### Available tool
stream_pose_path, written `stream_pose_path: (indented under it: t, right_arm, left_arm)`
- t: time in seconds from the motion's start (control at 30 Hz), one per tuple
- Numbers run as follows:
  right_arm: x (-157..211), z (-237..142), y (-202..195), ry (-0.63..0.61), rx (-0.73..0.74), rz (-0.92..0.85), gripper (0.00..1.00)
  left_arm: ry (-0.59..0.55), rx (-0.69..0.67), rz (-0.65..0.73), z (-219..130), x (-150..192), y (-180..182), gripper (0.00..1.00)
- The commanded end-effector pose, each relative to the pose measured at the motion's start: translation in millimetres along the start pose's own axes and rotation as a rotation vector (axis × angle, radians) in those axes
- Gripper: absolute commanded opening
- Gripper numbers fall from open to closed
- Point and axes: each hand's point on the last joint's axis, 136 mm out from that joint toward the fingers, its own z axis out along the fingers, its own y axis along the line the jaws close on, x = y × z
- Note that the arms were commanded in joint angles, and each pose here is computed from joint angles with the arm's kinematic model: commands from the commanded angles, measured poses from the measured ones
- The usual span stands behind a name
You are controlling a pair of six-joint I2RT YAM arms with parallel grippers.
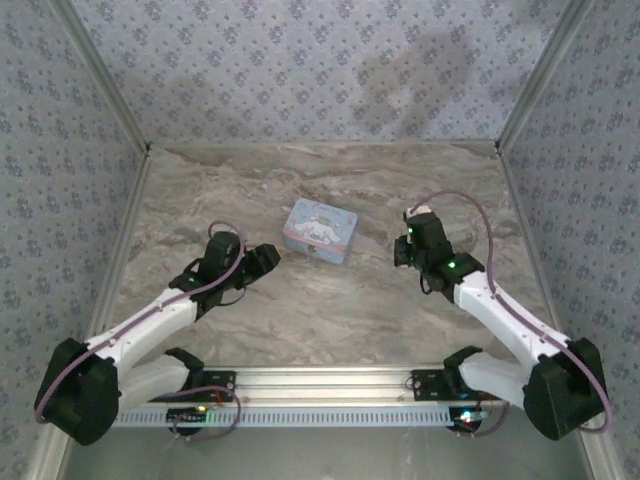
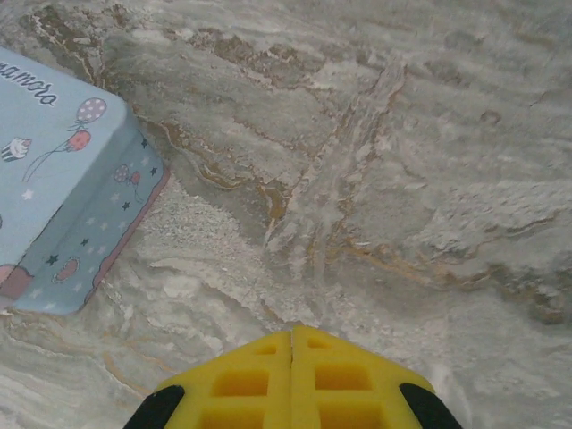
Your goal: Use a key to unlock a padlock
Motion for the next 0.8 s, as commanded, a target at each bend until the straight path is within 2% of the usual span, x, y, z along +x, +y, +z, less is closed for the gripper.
stream_pose_path:
  t: [0.0,0.13,0.27,0.47,0.77]
  right_arm:
    - [-5.6,14.4,17.8,0.000,-0.102,0.089,0.00]
    - [-3.9,30.4,22.7,0.027,-0.145,0.136,0.00]
    - [4.9,49.6,10.4,0.071,-0.158,0.249,0.00]
    - [29.1,66.5,-17.5,0.144,-0.102,0.363,0.00]
    - [63.6,65.7,-56.9,0.194,0.020,0.466,0.00]
  left_arm:
    - [-0.012,-0.017,-0.012,-1.9,-0.1,7.8,0.61]
    - [-0.009,-0.020,-0.020,-1.3,1.6,9.7,0.62]
    - [-0.009,-0.020,-0.024,-1.0,1.6,9.7,0.62]
    - [-0.010,-0.019,-0.024,-1.0,1.4,9.5,0.62]
    - [-0.003,-0.022,-0.029,2.8,2.0,10.4,0.62]
